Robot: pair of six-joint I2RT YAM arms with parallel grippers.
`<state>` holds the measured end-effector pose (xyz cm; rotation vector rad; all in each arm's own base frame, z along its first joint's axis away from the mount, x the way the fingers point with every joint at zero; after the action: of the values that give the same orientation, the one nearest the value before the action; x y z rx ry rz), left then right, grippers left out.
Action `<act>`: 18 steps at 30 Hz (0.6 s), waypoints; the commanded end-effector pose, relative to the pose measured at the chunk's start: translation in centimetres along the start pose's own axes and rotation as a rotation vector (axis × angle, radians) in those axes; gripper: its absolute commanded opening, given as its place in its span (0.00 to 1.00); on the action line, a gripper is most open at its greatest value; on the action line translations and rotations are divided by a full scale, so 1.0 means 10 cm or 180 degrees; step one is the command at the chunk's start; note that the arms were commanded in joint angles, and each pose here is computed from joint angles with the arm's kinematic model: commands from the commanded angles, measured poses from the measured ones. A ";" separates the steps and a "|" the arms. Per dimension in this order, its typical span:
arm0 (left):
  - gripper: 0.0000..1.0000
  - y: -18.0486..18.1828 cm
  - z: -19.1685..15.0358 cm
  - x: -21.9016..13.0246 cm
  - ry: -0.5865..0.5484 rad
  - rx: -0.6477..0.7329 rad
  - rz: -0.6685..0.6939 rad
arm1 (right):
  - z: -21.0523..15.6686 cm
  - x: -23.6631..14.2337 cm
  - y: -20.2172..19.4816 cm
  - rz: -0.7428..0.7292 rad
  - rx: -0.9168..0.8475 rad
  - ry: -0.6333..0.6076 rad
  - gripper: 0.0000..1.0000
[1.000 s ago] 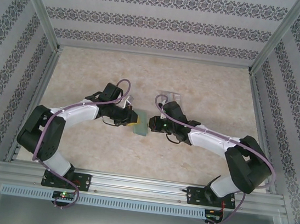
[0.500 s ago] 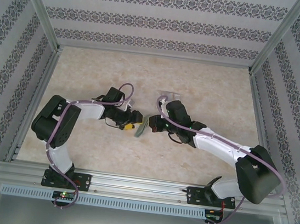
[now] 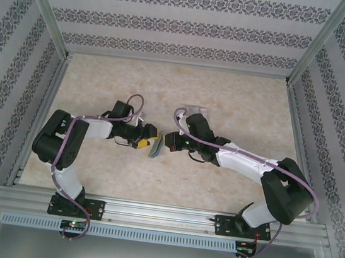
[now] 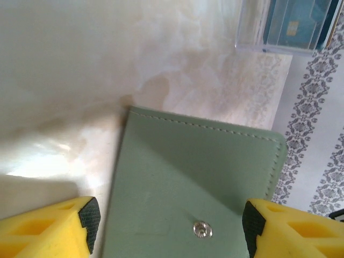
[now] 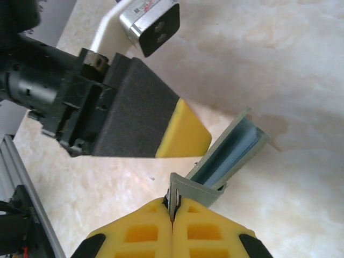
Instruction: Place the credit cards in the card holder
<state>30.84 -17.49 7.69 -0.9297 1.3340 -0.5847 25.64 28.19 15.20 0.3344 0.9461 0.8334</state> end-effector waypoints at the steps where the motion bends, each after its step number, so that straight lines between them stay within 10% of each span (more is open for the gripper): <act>1: 0.72 0.13 0.08 -0.12 -0.0166 -0.0178 0.0053 | 0.20 -0.06 0.27 0.0273 -0.0143 -0.0123 0.02; 18: 0.70 0.25 0.02 -0.25 -0.0198 -0.0119 0.0477 | 0.05 0.02 0.03 0.0058 -0.0100 -0.0043 0.01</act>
<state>30.68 -15.08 7.85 -0.9080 1.3265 -0.4721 26.12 29.40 15.22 0.3371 0.9500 0.8742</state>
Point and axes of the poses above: each hand's point on the last joint's axis, 136 mm out from that joint toward the fingers, its own x axis out along the fingers, its own y axis along the line the jaws close on, z = x × y, the point moved 5 cm from there along -x, back along the fingers, and after that the axes turned 1 degree about -x, right-handed, at the moved point
